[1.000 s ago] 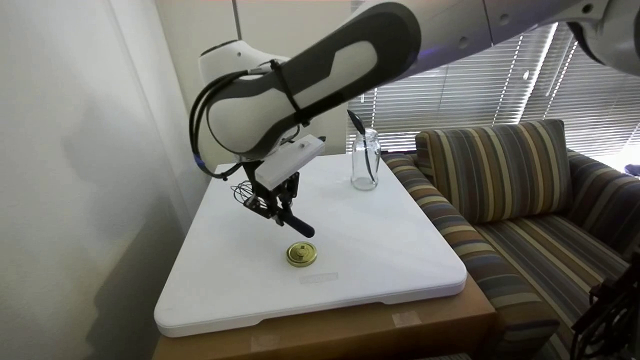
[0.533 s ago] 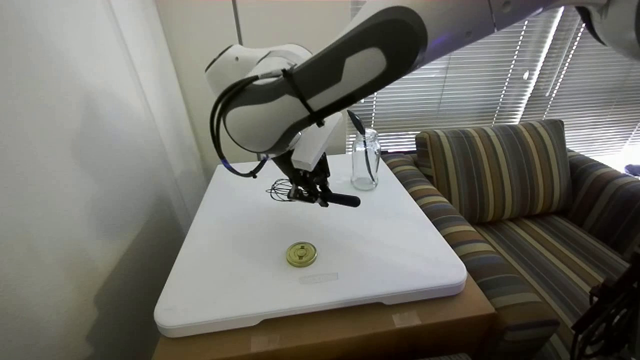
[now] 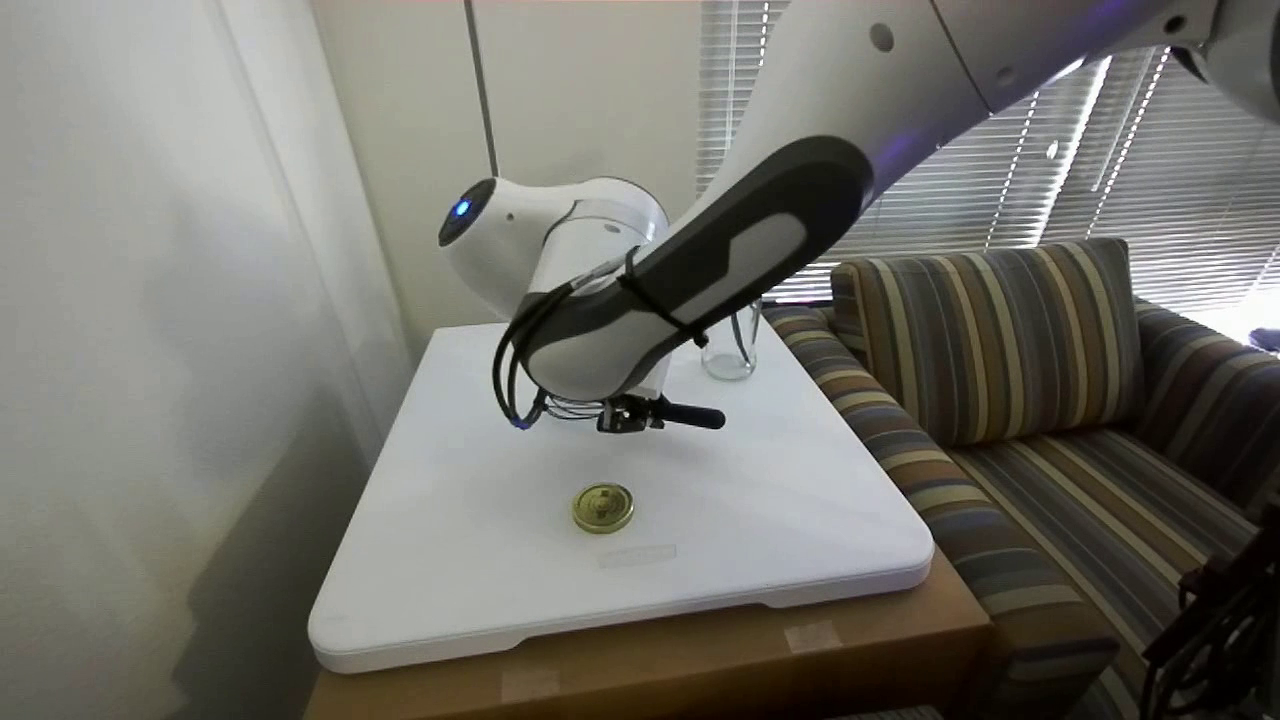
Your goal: Move the whisk to the right
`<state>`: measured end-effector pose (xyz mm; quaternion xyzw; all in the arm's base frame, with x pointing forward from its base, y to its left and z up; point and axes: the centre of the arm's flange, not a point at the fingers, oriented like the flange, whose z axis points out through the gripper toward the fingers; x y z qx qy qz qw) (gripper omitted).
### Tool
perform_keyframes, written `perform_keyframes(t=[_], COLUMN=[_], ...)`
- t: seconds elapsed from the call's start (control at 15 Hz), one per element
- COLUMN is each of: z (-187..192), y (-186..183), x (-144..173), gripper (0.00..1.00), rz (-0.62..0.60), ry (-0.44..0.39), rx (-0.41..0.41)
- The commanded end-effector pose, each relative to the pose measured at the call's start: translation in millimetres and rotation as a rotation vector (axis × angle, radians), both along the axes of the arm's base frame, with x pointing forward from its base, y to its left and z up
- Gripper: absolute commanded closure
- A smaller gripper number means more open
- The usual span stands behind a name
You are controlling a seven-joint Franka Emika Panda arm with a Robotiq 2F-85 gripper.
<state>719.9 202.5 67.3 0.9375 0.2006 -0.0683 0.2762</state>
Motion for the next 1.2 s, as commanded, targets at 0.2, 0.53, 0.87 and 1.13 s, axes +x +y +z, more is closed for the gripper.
perform_keyframes(t=[0.2, 0.53, 0.87, 1.13], z=[-12.0, -6.6, -5.4, -4.9], y=[-46.9, -61.2, -71.1, -72.0], x=[-41.4, -44.3, -47.4, -52.7], gripper=[0.94, 0.94, 0.94, 0.94], rz=[-0.314, -0.432, -0.373, -0.278], ry=[-0.129, -0.159, -0.209, -0.186], rx=[0.053, 0.173, 0.289, 0.321])
